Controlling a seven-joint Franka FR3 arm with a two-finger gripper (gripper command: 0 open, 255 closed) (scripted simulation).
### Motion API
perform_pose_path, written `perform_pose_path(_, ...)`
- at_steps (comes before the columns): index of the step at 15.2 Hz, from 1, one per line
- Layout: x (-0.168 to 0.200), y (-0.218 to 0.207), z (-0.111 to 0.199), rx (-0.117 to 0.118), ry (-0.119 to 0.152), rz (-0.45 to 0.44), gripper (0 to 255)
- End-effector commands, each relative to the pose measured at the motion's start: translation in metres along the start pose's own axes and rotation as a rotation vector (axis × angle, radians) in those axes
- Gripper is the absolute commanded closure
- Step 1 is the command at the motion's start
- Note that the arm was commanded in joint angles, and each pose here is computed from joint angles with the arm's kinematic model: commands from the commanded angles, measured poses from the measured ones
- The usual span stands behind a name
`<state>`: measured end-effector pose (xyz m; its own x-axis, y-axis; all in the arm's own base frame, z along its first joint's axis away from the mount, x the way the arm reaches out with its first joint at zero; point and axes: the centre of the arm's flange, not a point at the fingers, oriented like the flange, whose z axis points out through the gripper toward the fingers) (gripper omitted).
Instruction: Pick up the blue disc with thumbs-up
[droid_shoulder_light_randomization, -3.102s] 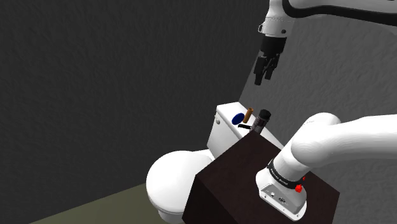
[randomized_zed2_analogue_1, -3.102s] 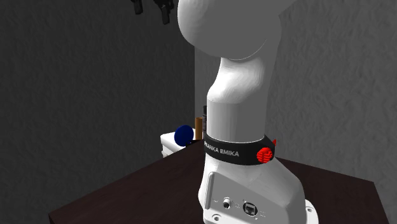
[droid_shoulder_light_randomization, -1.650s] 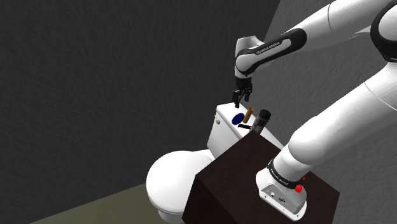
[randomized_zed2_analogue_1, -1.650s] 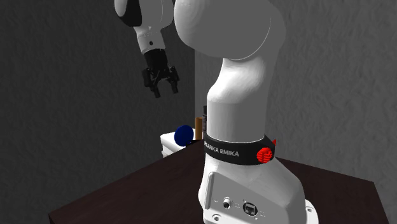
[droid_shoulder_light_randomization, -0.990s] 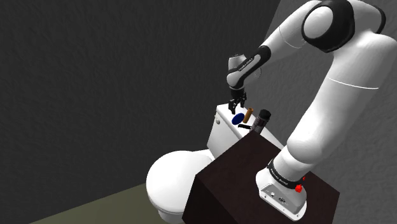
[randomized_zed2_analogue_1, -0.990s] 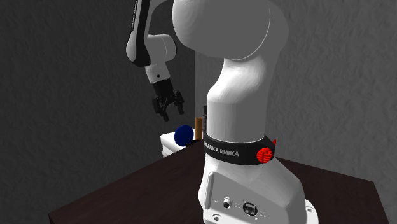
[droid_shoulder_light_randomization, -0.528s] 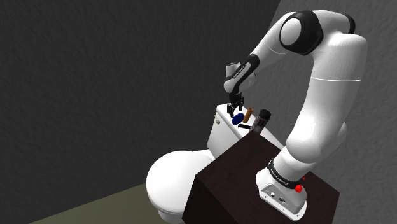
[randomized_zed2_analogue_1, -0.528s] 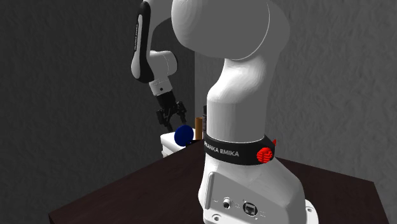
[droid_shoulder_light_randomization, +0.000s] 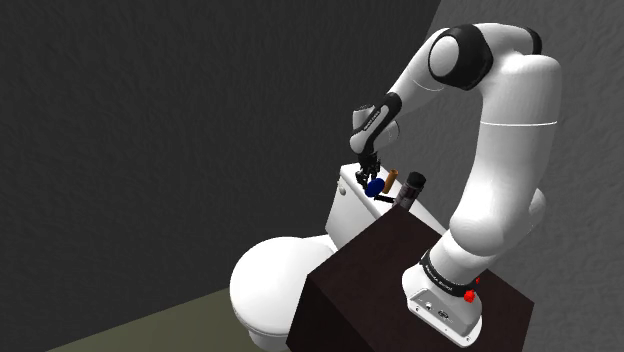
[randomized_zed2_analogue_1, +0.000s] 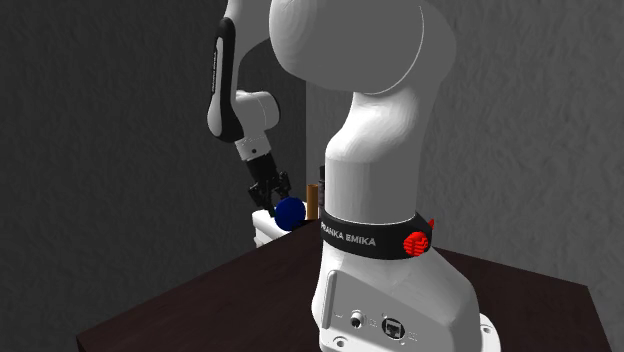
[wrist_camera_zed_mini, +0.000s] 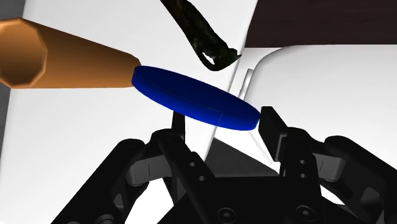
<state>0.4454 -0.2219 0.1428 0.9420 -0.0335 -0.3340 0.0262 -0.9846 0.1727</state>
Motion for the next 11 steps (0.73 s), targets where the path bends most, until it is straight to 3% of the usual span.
perform_pose_path(1,0.000,0.000,0.002,0.001,-0.002,0.000,255)
perform_pose_path(8,0.000,0.000,0.002,0.001,-0.003,0.000,255)
perform_pose_path(11,-0.005,0.003,-0.013,0.001,-0.003,0.000,255)
